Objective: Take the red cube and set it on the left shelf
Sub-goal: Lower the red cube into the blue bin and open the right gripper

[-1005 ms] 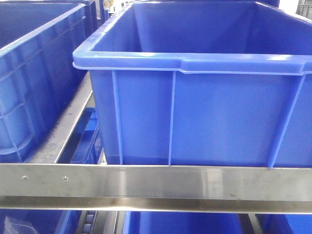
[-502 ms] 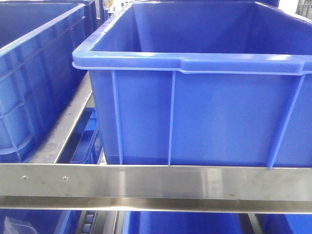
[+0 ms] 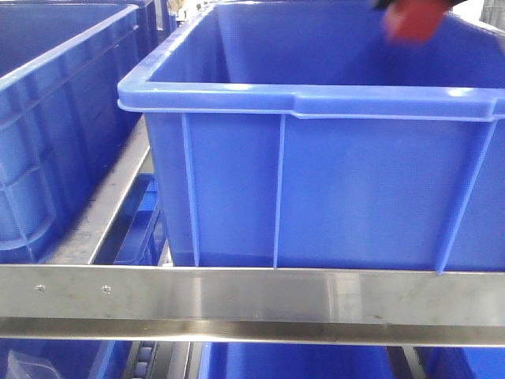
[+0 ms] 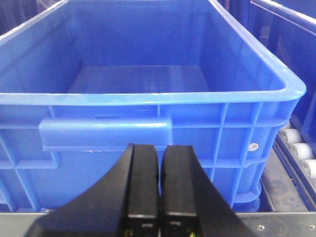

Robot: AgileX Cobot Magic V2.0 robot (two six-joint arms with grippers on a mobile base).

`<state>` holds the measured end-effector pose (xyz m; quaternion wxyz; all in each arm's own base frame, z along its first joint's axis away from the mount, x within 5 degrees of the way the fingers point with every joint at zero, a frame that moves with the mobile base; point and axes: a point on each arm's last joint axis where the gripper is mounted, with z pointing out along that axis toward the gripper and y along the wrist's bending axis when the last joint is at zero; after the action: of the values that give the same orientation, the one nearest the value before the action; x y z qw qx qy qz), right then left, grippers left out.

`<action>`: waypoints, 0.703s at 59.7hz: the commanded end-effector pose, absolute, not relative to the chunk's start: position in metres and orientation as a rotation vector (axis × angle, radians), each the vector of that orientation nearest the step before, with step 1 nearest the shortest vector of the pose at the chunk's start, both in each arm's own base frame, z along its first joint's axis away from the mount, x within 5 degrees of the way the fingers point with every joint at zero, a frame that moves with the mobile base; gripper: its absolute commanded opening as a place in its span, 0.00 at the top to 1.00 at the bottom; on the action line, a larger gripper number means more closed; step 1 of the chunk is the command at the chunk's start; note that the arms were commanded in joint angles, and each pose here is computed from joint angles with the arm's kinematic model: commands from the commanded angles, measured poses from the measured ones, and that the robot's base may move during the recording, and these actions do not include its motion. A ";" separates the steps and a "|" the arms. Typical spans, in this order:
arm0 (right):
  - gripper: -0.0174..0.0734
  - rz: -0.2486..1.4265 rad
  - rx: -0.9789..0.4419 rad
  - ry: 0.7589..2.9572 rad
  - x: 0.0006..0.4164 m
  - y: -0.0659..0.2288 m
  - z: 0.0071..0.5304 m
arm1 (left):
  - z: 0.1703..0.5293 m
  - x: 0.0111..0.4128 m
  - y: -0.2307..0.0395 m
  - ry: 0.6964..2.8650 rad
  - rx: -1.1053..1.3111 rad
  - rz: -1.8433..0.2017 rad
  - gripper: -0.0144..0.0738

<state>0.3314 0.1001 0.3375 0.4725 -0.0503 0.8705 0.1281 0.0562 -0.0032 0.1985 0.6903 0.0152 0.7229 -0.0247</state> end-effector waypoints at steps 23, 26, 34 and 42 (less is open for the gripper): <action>0.40 0.349 -0.142 1.950 0.317 0.103 0.384 | 0.200 0.056 -0.003 1.536 0.033 -0.064 0.72; 0.50 0.353 -0.141 1.926 0.309 0.101 0.393 | 0.200 0.056 -0.003 1.536 0.033 -0.064 0.72; 0.75 0.368 -0.136 1.840 0.282 0.092 0.419 | 0.200 0.056 -0.003 1.536 0.033 -0.064 0.72; 0.75 0.381 -0.126 1.737 0.250 0.082 0.434 | 0.200 0.056 -0.003 1.536 0.033 -0.064 0.72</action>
<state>0.2733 0.0901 0.4008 0.5524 -0.0587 0.8173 0.1534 0.0562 -0.0032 0.1985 0.6903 0.0152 0.7229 -0.0247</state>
